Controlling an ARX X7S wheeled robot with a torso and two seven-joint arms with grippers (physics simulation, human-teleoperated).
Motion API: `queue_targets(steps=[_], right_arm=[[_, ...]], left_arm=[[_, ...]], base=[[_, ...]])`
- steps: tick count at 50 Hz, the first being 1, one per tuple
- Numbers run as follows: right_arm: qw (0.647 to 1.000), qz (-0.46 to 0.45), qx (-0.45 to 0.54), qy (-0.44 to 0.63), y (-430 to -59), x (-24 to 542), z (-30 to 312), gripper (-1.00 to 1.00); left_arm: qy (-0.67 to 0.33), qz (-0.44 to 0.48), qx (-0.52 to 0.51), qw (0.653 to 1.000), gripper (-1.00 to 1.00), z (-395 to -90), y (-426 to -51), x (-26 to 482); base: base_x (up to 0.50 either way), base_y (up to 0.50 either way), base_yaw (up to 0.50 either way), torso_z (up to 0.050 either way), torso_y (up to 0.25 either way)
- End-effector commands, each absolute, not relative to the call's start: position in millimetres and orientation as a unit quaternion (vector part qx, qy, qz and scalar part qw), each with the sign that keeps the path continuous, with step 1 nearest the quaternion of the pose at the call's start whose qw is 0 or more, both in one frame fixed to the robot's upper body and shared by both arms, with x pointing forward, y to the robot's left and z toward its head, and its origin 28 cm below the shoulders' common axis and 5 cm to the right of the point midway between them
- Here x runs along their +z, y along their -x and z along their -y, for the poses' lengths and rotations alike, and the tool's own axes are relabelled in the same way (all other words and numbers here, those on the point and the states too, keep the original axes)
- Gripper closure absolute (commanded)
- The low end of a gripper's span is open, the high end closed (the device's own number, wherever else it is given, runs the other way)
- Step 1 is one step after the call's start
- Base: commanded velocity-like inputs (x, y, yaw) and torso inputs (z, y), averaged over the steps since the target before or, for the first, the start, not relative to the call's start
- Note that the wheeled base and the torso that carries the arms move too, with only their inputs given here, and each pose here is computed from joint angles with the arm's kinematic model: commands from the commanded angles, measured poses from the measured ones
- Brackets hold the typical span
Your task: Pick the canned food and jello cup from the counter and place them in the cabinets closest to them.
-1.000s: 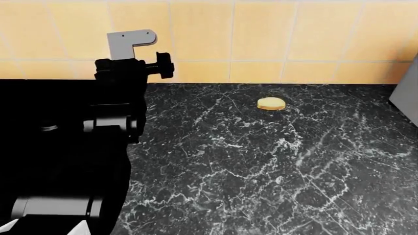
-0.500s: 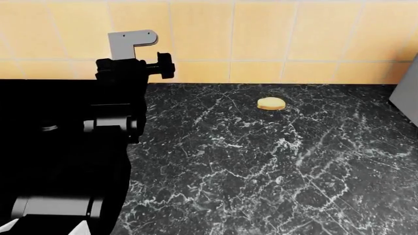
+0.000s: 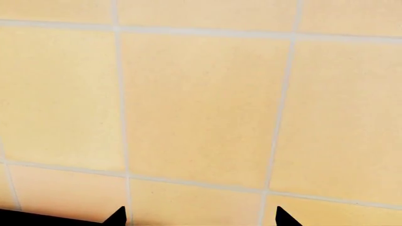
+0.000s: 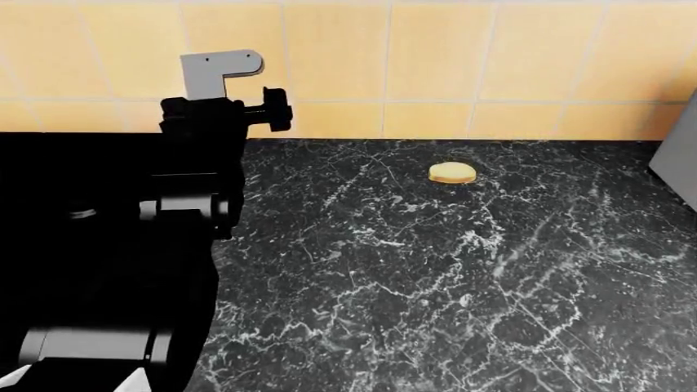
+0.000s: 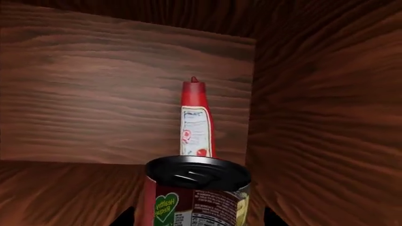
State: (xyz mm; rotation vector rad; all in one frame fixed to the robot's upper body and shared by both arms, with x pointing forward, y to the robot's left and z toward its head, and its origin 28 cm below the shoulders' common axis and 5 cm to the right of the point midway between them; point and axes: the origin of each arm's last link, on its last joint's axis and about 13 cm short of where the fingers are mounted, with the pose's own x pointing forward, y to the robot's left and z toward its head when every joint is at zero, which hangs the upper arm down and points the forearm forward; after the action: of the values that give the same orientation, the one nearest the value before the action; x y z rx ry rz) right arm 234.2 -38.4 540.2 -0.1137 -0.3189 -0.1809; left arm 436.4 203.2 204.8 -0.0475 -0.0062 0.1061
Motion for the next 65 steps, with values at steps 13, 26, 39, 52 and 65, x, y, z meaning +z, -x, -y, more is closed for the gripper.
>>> queue_targets(steps=[13, 26, 39, 52, 65], right_arm=[[0.988, 0.092, -0.026, 0.120, -241, 515, 22, -1.00], [0.986, 0.102, -0.026, 0.127, -229, 518, 20, -1.00], [0.986, 0.117, -0.022, 0.120, -199, 523, 19, -1.00], [0.983, 0.141, 0.032, 0.116, -169, 509, 18, -1.00], [0.982, 0.151, 0.042, 0.102, -147, 490, 26, -1.00]], left_arm=[[0.023, 0.004, 0.052, 0.998, -1.00, -203, -437, 205], [0.022, 0.004, 0.052, 0.998, -1.00, -203, -436, 204], [0.022, 0.004, 0.052, 0.998, -1.00, -203, -436, 204], [0.027, 0.007, 0.051, 0.998, -1.00, -204, -437, 205], [0.027, 0.008, 0.051, 0.998, -1.00, -204, -437, 205]], base=[[0.00, 0.00, 0.00, 0.000, 0.000], [0.00, 0.00, 0.00, 0.000, 0.000], [0.00, 0.00, 0.00, 0.000, 0.000], [0.00, 0.00, 0.00, 0.000, 0.000], [0.00, 0.00, 0.00, 0.000, 0.000]])
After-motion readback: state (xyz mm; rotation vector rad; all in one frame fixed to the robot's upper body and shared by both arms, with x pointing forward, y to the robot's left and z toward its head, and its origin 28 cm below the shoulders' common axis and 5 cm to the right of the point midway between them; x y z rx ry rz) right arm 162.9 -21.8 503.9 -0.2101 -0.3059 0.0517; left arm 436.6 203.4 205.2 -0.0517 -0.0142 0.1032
